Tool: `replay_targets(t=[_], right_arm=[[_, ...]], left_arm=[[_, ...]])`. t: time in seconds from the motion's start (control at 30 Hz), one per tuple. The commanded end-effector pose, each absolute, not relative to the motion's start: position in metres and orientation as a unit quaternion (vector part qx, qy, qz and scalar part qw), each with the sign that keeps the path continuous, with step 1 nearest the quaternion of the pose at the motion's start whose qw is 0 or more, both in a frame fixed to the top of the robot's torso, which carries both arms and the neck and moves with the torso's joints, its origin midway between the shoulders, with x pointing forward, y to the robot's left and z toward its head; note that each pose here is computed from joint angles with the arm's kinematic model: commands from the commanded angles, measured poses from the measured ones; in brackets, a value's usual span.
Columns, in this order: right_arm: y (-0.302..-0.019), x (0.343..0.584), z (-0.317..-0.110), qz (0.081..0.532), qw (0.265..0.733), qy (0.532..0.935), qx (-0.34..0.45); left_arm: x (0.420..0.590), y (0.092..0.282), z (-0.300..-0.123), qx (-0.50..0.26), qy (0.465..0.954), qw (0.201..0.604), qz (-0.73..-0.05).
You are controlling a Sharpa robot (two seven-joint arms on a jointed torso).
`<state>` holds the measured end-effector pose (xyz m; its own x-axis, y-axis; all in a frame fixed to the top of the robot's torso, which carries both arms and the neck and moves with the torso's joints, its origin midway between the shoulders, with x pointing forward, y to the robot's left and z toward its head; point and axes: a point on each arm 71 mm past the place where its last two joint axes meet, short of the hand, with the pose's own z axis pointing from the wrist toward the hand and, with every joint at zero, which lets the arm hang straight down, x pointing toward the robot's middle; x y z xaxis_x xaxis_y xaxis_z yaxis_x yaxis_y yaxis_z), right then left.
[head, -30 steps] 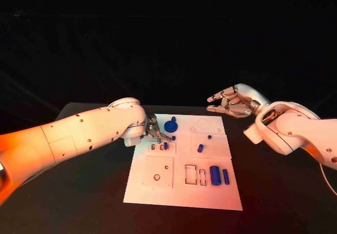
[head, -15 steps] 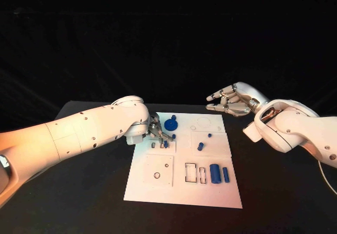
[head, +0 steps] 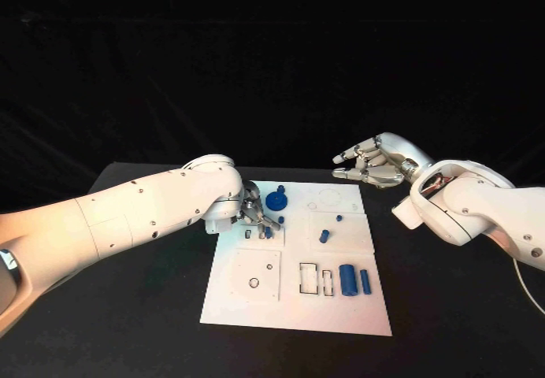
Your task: Assemble the parts on the task board
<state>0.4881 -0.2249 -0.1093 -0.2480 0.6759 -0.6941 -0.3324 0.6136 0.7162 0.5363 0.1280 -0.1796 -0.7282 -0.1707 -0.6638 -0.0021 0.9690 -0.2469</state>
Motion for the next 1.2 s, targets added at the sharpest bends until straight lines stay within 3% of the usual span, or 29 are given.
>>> replay_targets(t=[0.03,1.2], right_arm=[[-0.223,0.4878,-0.1097,0.422,0.596,0.672,0.122],[-0.2235,0.4878,-0.1097,0.427,0.596,0.669,0.122]], left_arm=[[0.5337,0.1249,-0.1807,-0.033,0.929,0.349,-0.118],[0.5335,0.1271,-0.1796,-0.045,0.927,0.345,-0.14]])
